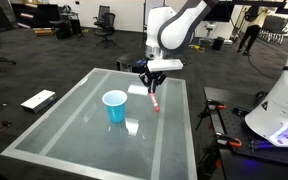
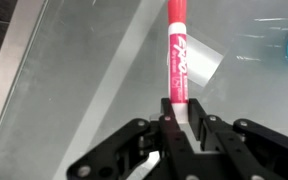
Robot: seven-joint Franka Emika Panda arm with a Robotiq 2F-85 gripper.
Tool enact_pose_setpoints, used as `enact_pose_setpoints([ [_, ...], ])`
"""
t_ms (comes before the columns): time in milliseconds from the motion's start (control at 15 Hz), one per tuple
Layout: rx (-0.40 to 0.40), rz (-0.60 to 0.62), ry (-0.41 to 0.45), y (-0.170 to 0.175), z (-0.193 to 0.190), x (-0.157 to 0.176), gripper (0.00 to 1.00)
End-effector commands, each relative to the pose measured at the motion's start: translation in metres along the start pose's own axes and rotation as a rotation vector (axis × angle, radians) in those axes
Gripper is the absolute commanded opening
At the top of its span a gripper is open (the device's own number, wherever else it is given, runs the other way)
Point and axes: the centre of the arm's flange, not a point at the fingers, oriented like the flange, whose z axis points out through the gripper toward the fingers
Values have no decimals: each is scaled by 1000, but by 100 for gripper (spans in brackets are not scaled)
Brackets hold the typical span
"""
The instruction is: Place the marker on the table
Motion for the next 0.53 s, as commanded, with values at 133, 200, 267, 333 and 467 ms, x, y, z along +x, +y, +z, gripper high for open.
enact_pose_setpoints([
  [133,6,18,-29,-10,22,19,5],
  [200,5,23,-32,-12,24,19,5],
  [267,3,25,-33,-13,26,21,5],
  [333,-1,27,-34,-14,28,21,5],
  [467,-4,25,-38,-15,31,23,39],
])
